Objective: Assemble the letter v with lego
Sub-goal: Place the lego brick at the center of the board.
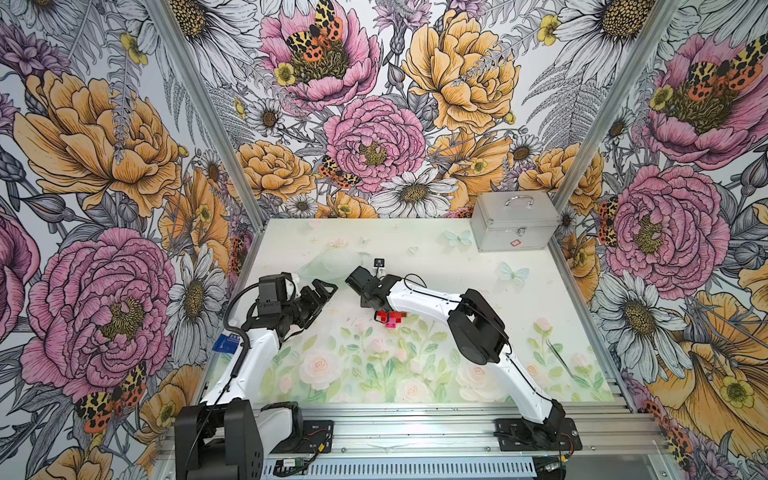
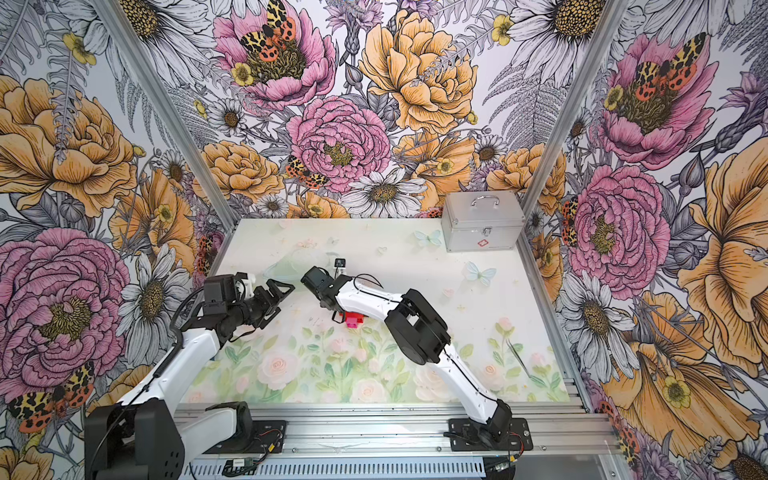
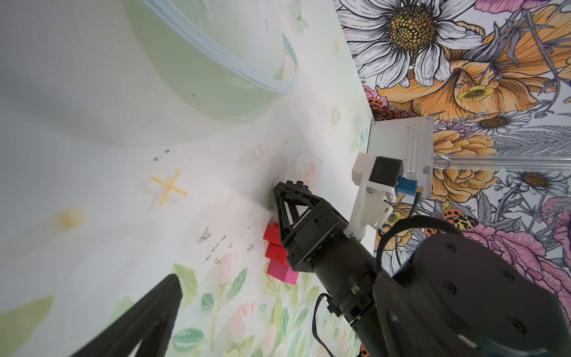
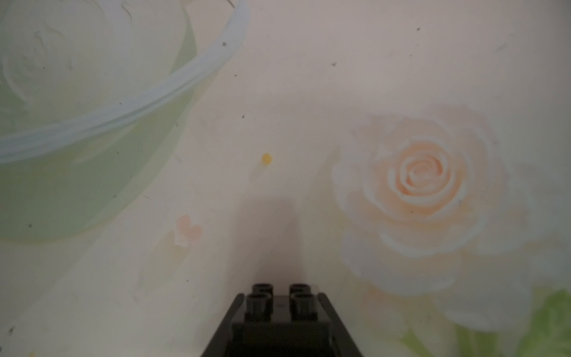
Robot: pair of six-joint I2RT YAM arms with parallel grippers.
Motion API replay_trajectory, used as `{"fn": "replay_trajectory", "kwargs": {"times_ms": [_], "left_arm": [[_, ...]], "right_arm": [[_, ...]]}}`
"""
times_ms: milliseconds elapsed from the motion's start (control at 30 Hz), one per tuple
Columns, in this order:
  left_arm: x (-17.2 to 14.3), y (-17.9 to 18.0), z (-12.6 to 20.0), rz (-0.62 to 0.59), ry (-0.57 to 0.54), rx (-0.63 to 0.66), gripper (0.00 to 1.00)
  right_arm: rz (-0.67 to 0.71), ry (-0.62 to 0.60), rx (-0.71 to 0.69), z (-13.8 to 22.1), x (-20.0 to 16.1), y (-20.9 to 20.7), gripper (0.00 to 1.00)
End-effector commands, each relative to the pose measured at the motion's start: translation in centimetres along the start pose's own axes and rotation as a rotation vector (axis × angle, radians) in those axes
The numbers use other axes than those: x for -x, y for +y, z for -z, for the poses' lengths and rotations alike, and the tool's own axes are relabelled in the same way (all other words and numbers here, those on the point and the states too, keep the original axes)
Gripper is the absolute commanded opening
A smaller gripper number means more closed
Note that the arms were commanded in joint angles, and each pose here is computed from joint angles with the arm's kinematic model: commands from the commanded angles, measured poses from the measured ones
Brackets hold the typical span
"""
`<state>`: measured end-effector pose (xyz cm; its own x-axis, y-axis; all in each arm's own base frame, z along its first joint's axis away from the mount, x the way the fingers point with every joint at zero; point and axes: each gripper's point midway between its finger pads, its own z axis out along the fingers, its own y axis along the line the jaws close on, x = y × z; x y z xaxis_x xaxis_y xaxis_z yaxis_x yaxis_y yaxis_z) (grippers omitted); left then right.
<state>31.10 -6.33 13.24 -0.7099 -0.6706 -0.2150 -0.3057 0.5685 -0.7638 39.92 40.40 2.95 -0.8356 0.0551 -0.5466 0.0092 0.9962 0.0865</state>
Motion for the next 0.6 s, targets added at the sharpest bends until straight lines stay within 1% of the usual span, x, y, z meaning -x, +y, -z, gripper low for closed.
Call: {"fn": "replay_trajectory", "kwargs": {"times_ms": [0, 133, 400, 467, 567], "left_arm": [[-0.3, 0.7, 0.0, -0.007, 0.018, 0.001, 0.99], [-0.3, 0.8, 0.2, -0.006, 0.016, -0.001, 0.99], [-0.1, 0.9, 0.4, -0.001, 0.01, -0.003, 0.99], [-0.1, 1.0, 0.5, -0.001, 0.008, -0.001, 0.99], [-0.2, 1.2, 0.4, 0.004, 0.007, 0.007, 0.99]], "right_arm": [[-0.012, 0.016, -0.001, -0.8, -0.4, 0.3, 0.37], [-0.012, 0.024, -0.007, -1.0, -0.6, 0.2, 0.43], [-0.008, 0.026, 0.0, -0.8, -0.4, 0.2, 0.44], [-0.005, 0.023, 0.011, -0.2, 0.0, 0.4, 0.45], [0.008, 0.001, 0.029, 1.4, 1.2, 0.6, 0.49]]}}
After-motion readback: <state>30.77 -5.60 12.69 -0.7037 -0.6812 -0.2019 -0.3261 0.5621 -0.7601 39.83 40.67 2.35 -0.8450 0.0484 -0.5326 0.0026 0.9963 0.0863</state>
